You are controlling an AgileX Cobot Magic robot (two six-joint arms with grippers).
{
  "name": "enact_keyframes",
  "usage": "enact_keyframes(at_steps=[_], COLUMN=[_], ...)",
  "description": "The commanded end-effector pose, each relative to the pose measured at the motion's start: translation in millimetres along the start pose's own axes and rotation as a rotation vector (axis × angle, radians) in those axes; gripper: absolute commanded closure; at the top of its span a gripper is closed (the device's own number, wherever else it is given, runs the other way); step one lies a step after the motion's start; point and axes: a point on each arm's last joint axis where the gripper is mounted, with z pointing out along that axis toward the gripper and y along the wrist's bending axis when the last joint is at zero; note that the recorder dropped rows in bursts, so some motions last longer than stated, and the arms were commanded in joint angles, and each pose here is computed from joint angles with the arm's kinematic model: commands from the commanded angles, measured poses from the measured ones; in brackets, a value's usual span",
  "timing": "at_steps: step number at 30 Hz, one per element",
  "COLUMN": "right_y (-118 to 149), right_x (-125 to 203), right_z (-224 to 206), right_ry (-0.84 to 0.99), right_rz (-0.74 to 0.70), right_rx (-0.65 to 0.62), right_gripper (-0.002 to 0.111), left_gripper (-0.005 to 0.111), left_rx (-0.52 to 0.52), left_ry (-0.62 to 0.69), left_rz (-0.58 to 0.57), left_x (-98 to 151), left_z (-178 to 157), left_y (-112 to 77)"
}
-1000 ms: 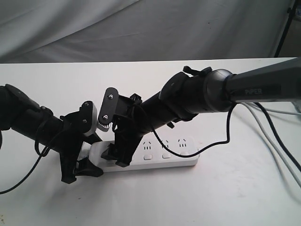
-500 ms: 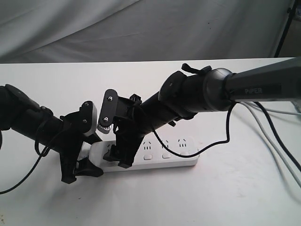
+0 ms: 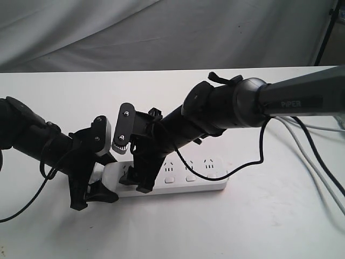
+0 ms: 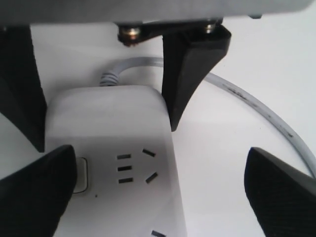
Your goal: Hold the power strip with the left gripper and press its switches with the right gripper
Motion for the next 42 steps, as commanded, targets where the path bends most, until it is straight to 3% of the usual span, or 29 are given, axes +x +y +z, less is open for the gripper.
enact_keyframes(at_steps=[1, 17, 27, 42], right_y=[2.1, 3.8, 3.9, -0.2], right_x=[8.3, 14.6, 12.3, -20.5], right_z=[8.3, 14.6, 14.2, -25.2], right_ry=[0.035, 0.091, 0.074, -0.039], right_rz=[-0.032, -0.093, -0.059, 0.002], right_rx=[-0.013, -0.006, -0.003, 0.019], right_gripper=[0.024, 0.024, 0.024, 0.024], left_gripper=[0.107, 0.107, 0.107, 0.107], left_rx=[-0.032, -0.032, -0.032, -0.032], left_ry=[0.025, 0.025, 0.025, 0.025], left_rz=[0.017, 0.017, 0.017, 0.017], left_x=[0.2, 0.2, 0.2, 0.2], left_z=[1.1, 1.1, 1.1, 1.1], left_y=[2.8, 2.8, 2.8, 2.8])
